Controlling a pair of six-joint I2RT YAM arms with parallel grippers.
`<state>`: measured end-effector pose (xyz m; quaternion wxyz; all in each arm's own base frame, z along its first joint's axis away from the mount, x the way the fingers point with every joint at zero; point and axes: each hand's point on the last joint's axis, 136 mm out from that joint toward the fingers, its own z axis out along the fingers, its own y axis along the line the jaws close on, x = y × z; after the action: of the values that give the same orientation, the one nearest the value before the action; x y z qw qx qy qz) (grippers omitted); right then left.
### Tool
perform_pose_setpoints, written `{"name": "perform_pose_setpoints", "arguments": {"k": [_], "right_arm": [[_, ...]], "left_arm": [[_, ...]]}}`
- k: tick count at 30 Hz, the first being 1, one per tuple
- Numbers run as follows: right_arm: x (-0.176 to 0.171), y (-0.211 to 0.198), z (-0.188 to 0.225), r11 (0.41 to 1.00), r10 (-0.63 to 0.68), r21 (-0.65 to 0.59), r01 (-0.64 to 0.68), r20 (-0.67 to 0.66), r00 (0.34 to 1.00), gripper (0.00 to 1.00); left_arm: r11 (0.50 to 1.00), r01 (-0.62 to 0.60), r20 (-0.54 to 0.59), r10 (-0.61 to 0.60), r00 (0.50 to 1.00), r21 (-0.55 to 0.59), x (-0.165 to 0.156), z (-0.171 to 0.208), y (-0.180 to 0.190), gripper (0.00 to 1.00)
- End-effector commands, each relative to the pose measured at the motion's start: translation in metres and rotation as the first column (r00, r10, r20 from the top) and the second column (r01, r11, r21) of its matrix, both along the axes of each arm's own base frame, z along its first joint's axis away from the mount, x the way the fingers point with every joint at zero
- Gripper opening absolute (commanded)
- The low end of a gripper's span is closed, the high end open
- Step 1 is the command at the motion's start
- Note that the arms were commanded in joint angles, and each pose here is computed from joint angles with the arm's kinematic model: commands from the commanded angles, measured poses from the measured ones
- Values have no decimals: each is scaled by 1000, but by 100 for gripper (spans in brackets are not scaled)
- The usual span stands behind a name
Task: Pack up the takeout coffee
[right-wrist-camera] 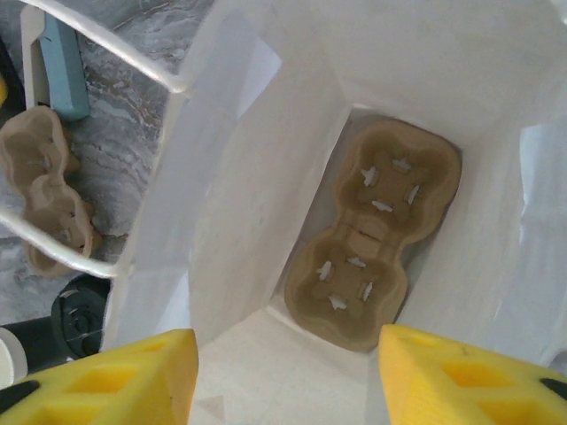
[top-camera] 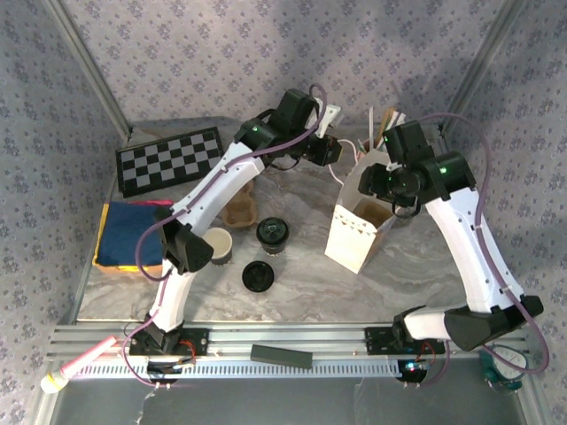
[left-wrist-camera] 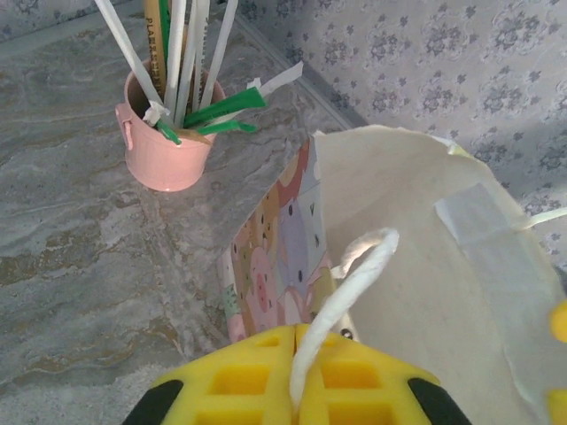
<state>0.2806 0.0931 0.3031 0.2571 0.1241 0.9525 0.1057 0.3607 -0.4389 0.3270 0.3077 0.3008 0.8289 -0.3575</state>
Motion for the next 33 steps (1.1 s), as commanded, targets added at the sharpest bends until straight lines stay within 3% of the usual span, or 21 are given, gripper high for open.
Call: {"name": "perform_pose_setpoints", "arguments": {"k": [1, 9, 16, 24, 33], "right_arm": [[13, 4, -1, 999, -1, 39, 1, 14, 1000, 49], [41, 13, -30, 999, 40, 2, -40, -80, 996, 13], [69, 22, -44, 996, 80, -32, -83, -101, 992, 12], [97, 62, -54, 975, 211, -46, -219, -130, 969, 12], [110, 89, -57, 946, 311, -50, -321, -143, 940, 11]], "left_arm": [[999, 5, 45, -3, 999, -45, -17, 37, 9, 1], [993, -88, 7, 89, 996, -72, -32, 39, 33, 1], [989, -125, -34, 122, 992, -84, -48, 36, 48, 1], [984, -150, -65, 144, 987, -98, -58, 26, 57, 2], [981, -164, -77, 156, 985, -104, -65, 25, 61, 2]]}}
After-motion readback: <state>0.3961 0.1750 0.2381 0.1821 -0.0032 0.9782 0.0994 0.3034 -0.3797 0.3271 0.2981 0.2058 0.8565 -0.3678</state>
